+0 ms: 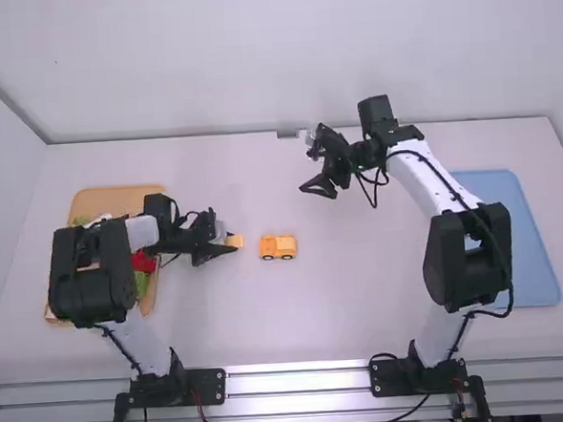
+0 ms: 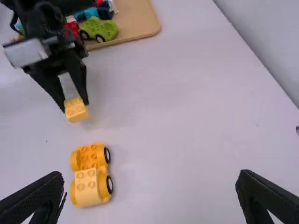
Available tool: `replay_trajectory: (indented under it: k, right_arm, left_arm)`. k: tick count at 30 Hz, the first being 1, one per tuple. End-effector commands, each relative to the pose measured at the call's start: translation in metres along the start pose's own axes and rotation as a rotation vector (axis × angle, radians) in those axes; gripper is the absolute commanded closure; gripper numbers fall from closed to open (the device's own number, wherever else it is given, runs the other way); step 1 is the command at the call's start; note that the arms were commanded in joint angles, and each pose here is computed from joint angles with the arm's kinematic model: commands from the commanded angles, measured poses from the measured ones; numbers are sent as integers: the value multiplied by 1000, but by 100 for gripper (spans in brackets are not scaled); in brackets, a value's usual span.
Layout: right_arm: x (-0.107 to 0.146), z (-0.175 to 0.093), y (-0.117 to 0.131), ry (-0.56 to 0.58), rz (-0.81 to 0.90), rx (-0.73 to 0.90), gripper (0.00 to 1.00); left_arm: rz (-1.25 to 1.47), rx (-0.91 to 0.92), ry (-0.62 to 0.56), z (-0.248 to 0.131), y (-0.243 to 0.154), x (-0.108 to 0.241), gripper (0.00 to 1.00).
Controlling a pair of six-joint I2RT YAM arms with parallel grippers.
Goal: Assemble lego blocks to make yellow taxi
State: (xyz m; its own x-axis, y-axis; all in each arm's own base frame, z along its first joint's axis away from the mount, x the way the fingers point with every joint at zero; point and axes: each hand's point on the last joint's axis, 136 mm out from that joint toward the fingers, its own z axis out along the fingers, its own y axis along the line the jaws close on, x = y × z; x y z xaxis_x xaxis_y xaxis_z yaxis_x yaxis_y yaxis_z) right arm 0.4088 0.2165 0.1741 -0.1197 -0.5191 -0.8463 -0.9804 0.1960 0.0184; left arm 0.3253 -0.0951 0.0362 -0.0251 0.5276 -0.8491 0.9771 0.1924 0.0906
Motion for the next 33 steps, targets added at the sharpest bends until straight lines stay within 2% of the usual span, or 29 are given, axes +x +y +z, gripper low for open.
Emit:
replay_trajectory:
  k: [1, 4, 9, 13, 15, 19, 26, 29, 33]
  right_arm:
    - [0, -4, 11, -55, 6, -17, 2]
    - [26, 13, 11, -77, 41, 21, 2]
    - [42, 24, 28, -78, 13, 52, 2]
    - [56, 33, 54, -72, -13, 35, 1]
    - [64, 42, 77, -118, -21, -25, 1]
    - [78, 54, 101, -207, -50, -90, 2]
    - [102, 90, 118, -234, -140, -97, 1]
    - [109, 103, 110, -216, -95, -69, 2]
    - [117, 117, 108, -225, -97, -116, 1]
  left_arm:
    - [60, -4, -24, -4, 6, -23, 94]
    - [96, 35, -17, 7, 3, -36, 94]
    - [144, 71, 1, 20, -1, -45, 94]
    - [157, 91, -19, 25, -4, -53, 95]
    - [157, 106, -17, 29, -9, -54, 96]
    - [157, 123, -18, 36, -12, -52, 96]
    - [150, 130, -20, 37, -14, -52, 96]
    - [149, 136, -20, 38, -15, -52, 96]
    - [158, 154, -15, 42, -20, -54, 96]
